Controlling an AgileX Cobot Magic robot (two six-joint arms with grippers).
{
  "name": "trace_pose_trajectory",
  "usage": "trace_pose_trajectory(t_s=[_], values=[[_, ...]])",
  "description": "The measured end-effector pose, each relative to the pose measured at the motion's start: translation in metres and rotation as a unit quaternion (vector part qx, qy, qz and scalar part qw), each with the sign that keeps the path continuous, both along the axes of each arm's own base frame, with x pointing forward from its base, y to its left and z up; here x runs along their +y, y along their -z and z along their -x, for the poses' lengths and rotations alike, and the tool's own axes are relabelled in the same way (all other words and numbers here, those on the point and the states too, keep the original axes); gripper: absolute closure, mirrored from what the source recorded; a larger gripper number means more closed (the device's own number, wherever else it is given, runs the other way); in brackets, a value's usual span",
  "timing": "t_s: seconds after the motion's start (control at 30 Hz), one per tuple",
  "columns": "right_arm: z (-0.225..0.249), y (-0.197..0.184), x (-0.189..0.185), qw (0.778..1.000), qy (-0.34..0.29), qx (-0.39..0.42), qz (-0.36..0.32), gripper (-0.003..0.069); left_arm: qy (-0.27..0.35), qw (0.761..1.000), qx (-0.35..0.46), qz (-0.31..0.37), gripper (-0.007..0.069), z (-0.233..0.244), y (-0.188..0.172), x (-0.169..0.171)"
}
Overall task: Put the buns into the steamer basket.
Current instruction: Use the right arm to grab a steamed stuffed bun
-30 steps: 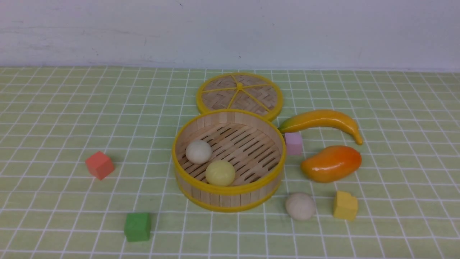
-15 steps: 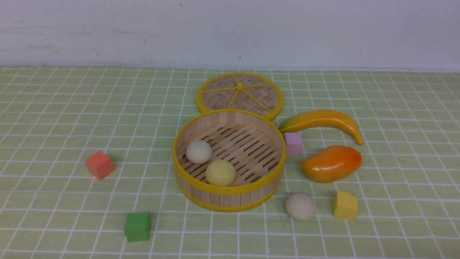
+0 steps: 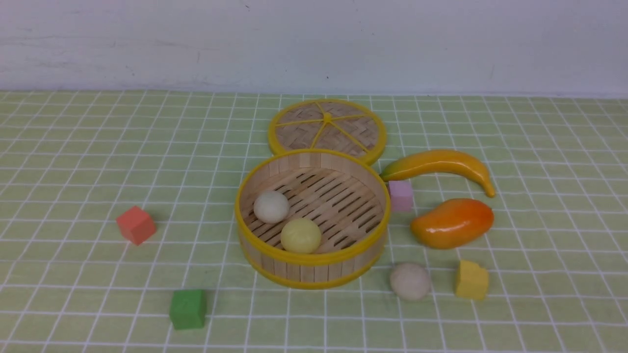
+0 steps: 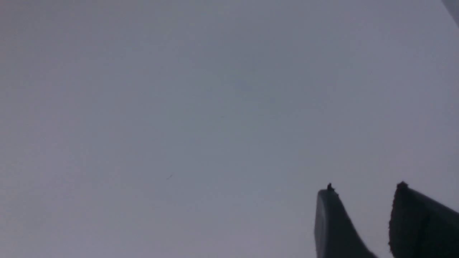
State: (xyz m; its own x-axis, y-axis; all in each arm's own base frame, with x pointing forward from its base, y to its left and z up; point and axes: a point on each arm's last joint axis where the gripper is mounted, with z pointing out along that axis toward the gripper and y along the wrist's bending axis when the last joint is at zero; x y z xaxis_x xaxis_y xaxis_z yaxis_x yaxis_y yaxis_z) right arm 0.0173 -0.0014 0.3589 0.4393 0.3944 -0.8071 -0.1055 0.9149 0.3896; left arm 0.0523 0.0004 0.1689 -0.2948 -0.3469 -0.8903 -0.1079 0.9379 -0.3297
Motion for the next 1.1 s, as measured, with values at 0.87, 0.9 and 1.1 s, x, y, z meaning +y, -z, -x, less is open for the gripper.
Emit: trace_pose_trajectory(t_s=[0.87,0.9,1.1], values=[[-0.206,0.056,0.062,0.716,-0.375,0.585,0.067,0.0418,0.000,1.000,0.000,0.001,0.0554,0.000,0.000,0.000],[-0.211,0.062,0.070,0.706,-0.373,0.597,0.080,0.0418,0.000,1.000,0.000,0.001,0.0554,0.000,0.000,0.000],[-0.232,0.080,0.109,0.650,-0.349,0.653,0.169,0.0418,0.000,1.000,0.000,0.001,0.0551,0.000,0.000,0.000]])
